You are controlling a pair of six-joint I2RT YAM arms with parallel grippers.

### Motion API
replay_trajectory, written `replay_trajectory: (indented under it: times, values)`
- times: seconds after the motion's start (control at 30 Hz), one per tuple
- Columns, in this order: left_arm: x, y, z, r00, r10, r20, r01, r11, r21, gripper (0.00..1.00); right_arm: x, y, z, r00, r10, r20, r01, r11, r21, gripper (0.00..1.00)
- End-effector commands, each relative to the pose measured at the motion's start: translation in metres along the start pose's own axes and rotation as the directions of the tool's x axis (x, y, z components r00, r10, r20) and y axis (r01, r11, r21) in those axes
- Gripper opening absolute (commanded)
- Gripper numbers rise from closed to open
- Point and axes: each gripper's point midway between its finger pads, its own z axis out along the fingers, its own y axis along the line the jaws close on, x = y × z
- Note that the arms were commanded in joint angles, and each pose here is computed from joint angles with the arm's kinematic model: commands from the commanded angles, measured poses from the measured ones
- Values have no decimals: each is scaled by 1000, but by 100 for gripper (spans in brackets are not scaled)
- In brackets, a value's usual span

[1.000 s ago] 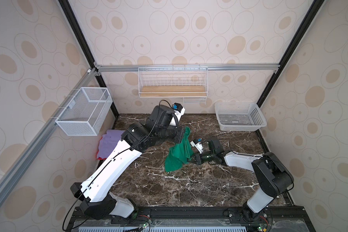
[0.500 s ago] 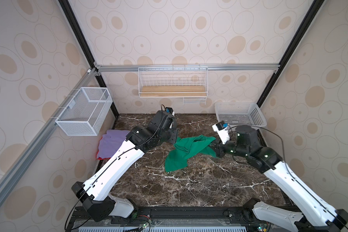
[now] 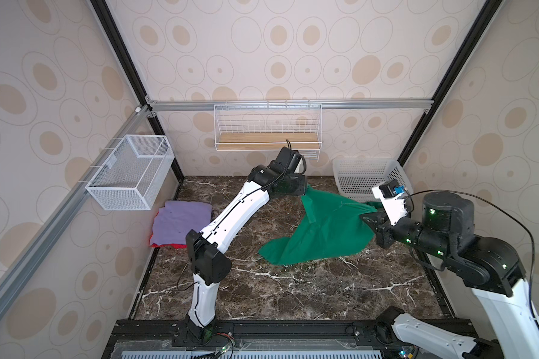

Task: Fold and stack t-shirts
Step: Flatten out the T-shirt at the center of the board.

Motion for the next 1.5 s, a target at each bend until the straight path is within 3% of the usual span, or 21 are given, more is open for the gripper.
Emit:
replay_trajectory:
  times: [0.0,0.1,0.13,0.2,0.27,0.33,0.37,0.4,0.47,0.6,0.67,0.8,0.87,0.97,1.03,1.1,1.33,1.47]
  values:
    - [-20,-5,-24,1000,12,29,-12,1000,27,0,-1,22,-33,999,-21,42,25,994,-108,0]
    - [-30,-2,-37,998,4,65,-6,999,36,0,6,56,-23,999,33,8,-29,949,-315,0]
    - [-31,-1,-42,997,-1,72,-2,999,38,0,8,73,-19,998,64,-1,-58,906,-418,0]
    - [-32,8,-53,996,-20,87,17,999,35,0,10,107,-5,989,148,-18,-127,771,-624,0]
    - [-28,22,-64,995,-38,92,36,999,25,0,28,129,25,976,206,-69,-192,670,-717,0]
    - [-22,37,-76,994,-52,99,51,999,17,0,60,151,56,976,161,-146,-216,653,-726,0]
    - [-16,44,-81,994,-61,95,59,998,22,0,82,166,72,976,94,-199,-211,660,-721,4]
    - [-12,50,-87,994,-66,92,64,997,32,0,101,183,84,969,24,-245,-199,662,-722,20]
    - [-2,53,-97,995,-56,78,51,997,62,0,127,216,100,948,-89,-307,-184,632,-752,35]
    - [21,53,-123,999,4,41,-7,998,67,0,136,260,114,955,-137,-264,-151,544,-825,43]
    - [30,57,-139,999,21,47,-23,999,42,0,128,252,123,970,-119,-211,-98,603,-791,51]
    - [44,58,-170,995,59,77,-61,998,23,0,112,207,142,984,-137,-116,39,794,-606,81]
    - [52,55,-178,995,80,64,-82,996,39,0,107,182,154,985,-148,-95,82,863,-498,84]
    - [59,54,-184,994,95,50,-97,994,48,0,106,123,185,988,-114,-105,91,976,-199,89]
    - [63,51,-187,993,108,49,-111,992,63,0,111,82,206,991,-50,-125,47,998,-29,91]
    - [66,47,-188,992,119,44,-122,988,92,0,122,50,229,987,36,-155,-27,998,54,91]
    - [75,43,-201,988,152,42,-155,982,111,0,132,23,293,981,37,-190,-23,997,73,88]
    - [80,45,-209,987,153,46,-157,983,100,0,144,3,331,967,98,-235,-80,993,86,87]
